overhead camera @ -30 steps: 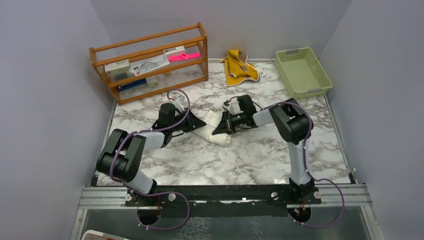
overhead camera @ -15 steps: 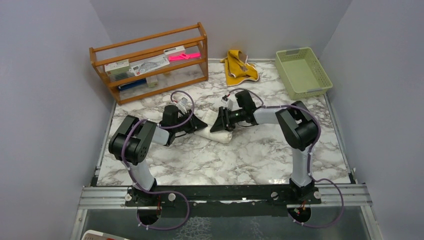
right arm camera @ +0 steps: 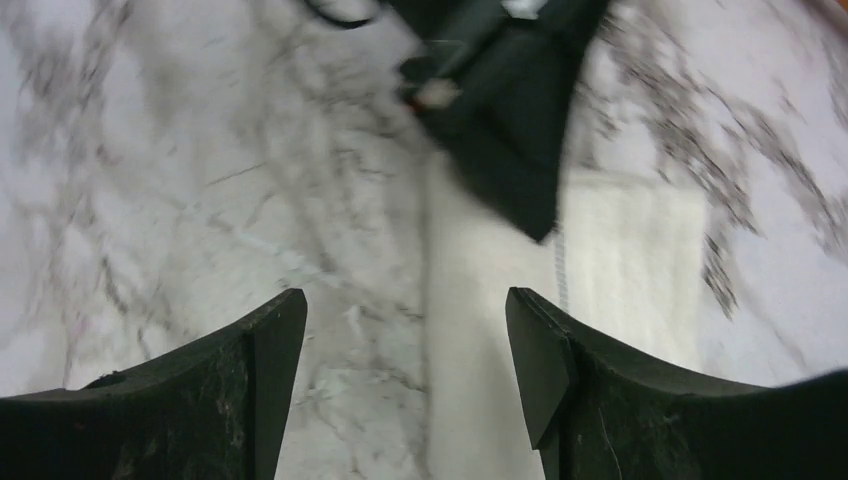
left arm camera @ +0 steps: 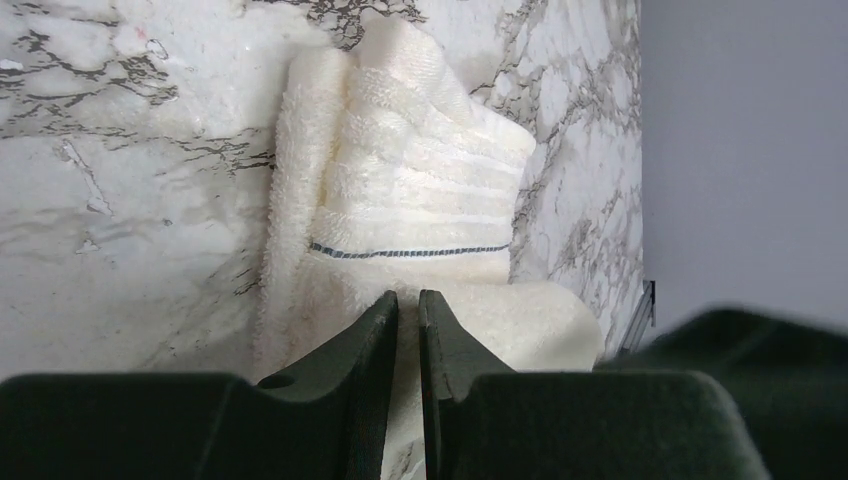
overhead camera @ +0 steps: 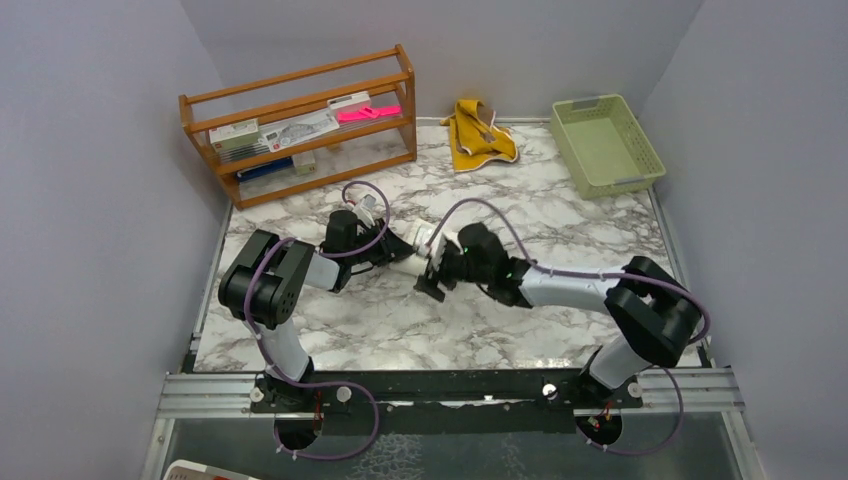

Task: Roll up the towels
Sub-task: Roll the towel at the center of the board.

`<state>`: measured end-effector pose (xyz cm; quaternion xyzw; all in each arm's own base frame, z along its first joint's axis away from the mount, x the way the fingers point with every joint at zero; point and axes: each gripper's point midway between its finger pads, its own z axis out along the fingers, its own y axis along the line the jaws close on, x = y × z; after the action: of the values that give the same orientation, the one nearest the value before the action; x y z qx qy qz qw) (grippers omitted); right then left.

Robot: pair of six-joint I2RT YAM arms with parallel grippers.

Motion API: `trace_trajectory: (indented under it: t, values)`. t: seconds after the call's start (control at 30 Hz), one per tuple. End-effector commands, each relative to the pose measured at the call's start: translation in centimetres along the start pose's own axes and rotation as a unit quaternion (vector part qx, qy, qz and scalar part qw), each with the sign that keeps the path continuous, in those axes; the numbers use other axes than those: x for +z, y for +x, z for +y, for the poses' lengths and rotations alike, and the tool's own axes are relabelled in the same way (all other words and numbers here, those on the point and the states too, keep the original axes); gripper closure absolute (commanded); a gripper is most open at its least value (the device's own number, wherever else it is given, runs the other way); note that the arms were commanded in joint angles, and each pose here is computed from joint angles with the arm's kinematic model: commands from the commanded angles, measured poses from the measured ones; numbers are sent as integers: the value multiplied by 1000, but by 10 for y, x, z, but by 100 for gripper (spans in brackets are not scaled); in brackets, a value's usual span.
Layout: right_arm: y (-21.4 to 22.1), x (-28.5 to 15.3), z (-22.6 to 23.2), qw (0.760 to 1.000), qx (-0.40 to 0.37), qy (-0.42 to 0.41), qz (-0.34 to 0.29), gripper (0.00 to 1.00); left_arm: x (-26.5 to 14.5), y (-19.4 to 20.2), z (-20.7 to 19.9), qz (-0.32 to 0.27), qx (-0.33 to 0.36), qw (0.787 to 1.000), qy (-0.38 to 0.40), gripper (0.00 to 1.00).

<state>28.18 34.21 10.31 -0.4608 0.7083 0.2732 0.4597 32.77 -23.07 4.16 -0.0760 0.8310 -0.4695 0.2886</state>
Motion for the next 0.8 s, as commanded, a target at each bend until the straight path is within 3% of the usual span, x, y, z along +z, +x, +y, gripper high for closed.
trace_trajectory:
  t: [0.0, 0.2, 0.47, 0.77]
  values:
    - [1, 9, 17, 968, -251, 19, -23, 27, 0, 17, 39, 17, -4, 997, -73, 81]
    - [29, 28, 15, 951, -305, 40, 32, 29, -1, 16, 38, 19, 0, 997, -75, 81]
    - [34, 37, 10, 935, -345, 70, 47, 31, -1, 14, 37, 20, 8, 997, -79, 81]
    - [71, 39, -14, 924, -332, 114, 150, 44, -5, 9, 29, 21, 26, 997, -76, 81]
